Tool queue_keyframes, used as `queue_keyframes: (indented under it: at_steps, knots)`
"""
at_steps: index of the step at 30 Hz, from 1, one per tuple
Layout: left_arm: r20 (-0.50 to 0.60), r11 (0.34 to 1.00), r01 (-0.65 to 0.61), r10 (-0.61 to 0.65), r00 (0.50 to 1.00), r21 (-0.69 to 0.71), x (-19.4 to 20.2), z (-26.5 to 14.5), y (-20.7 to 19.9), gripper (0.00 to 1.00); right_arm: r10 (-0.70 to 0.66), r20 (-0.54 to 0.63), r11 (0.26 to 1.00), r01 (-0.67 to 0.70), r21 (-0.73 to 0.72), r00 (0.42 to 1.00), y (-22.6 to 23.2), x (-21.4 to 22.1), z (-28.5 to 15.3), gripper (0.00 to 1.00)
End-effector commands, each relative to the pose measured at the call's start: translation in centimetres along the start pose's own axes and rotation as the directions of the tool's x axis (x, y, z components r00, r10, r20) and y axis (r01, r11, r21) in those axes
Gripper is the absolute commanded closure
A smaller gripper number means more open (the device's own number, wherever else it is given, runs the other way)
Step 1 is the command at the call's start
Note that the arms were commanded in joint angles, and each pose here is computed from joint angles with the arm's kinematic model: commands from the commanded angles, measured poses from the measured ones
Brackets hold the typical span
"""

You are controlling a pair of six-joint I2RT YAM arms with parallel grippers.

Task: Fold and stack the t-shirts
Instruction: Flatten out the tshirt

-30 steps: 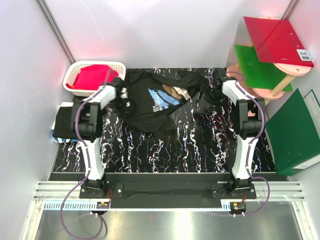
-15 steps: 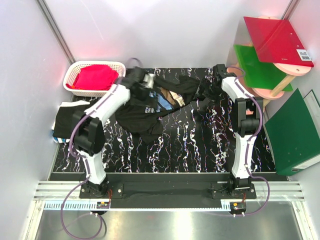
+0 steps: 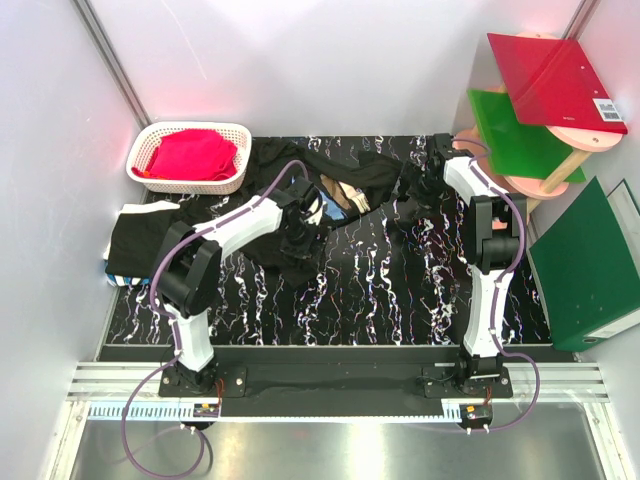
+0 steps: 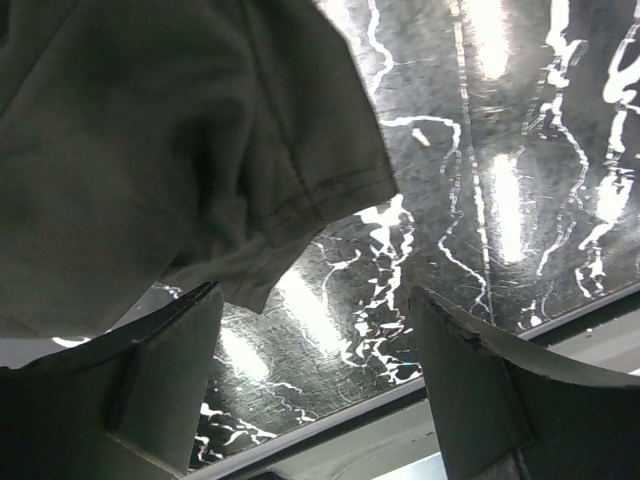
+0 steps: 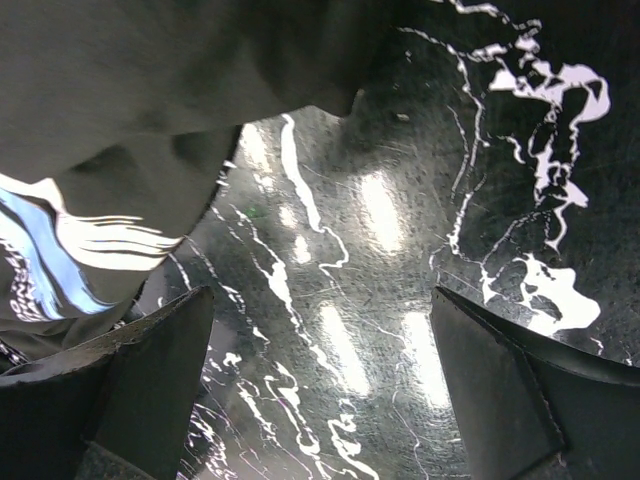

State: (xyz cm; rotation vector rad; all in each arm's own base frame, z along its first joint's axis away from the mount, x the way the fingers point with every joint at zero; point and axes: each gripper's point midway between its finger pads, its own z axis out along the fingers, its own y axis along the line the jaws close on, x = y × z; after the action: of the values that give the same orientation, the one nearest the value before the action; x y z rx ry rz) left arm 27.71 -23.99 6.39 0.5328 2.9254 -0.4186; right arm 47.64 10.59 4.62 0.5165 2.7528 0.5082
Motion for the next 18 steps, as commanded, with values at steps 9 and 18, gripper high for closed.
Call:
queue_keyframes:
  at_steps: [9, 18]
  knots:
    - [-0.015, 0.992, 0.086, -0.087, 0.996, -0.09, 4.5, -0.9, 1.2, 0.29, 0.012, -0.013, 0.998, -0.012, -0.054, 1.0, 0.7, 0.2, -0.9, 0.05]
    - [0.176, 0.848, 0.475, -0.517, 0.837, 0.235, 3.0, -4.0, 1.3, 0.12, 0.015, -0.021, 0.997, -0.017, -0.078, 1.0, 0.9, 0.9, -1.3, 0.05]
